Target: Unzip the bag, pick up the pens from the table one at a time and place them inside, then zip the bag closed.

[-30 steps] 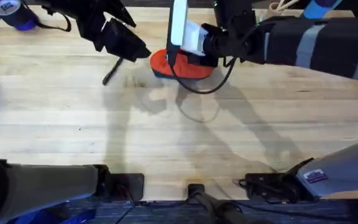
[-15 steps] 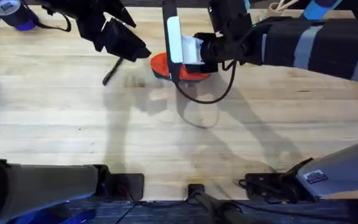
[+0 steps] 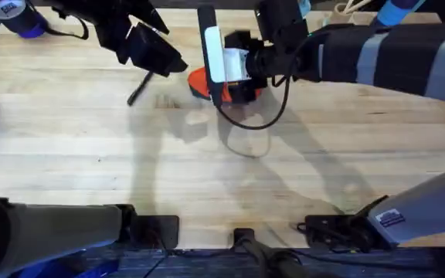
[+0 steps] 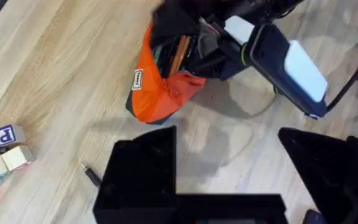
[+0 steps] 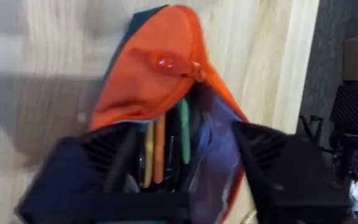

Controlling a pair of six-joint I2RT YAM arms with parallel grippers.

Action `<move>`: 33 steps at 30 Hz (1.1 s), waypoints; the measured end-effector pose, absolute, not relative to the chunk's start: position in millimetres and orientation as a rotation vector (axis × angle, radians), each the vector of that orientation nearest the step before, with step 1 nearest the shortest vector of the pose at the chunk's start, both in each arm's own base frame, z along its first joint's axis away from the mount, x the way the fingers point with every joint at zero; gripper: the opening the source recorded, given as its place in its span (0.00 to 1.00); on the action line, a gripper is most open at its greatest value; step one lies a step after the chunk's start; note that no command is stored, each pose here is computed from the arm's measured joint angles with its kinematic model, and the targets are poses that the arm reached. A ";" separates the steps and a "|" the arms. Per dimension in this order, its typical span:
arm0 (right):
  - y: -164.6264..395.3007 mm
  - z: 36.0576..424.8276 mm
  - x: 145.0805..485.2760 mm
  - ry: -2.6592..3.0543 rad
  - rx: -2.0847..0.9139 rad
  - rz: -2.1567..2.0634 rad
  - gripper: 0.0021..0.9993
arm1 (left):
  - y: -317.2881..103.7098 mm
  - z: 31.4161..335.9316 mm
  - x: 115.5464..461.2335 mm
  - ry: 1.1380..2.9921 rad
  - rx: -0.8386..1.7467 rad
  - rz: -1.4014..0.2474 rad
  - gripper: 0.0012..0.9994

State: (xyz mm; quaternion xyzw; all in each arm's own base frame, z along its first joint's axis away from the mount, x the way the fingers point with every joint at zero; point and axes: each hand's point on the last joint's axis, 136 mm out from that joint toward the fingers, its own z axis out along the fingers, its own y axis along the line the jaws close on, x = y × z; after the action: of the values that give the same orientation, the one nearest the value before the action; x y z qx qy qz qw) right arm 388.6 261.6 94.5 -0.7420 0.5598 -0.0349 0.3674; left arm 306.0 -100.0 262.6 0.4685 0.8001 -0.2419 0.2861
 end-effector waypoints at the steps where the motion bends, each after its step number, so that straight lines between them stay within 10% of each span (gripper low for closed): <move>1: 262.2 95.9 389.6 1.438 -1.899 -0.090 0.95 | -100.0 262.6 306.0 2.139 1.252 -0.647 0.99; 17: 257.1 107.4 390.9 1.655 -1.695 0.006 1.00 | -100.0 262.6 305.9 2.139 1.252 -0.648 0.99; 33: 207.1 220.5 399.5 1.883 -1.019 0.182 1.00 | -51.4 247.0 341.7 2.357 1.040 -0.308 0.99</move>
State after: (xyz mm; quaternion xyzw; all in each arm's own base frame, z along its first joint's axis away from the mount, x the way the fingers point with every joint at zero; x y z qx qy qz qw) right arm 399.5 207.1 220.5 -0.4169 0.7704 0.0745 0.4765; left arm 341.7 -51.4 247.0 0.3859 0.8747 -0.1145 0.2700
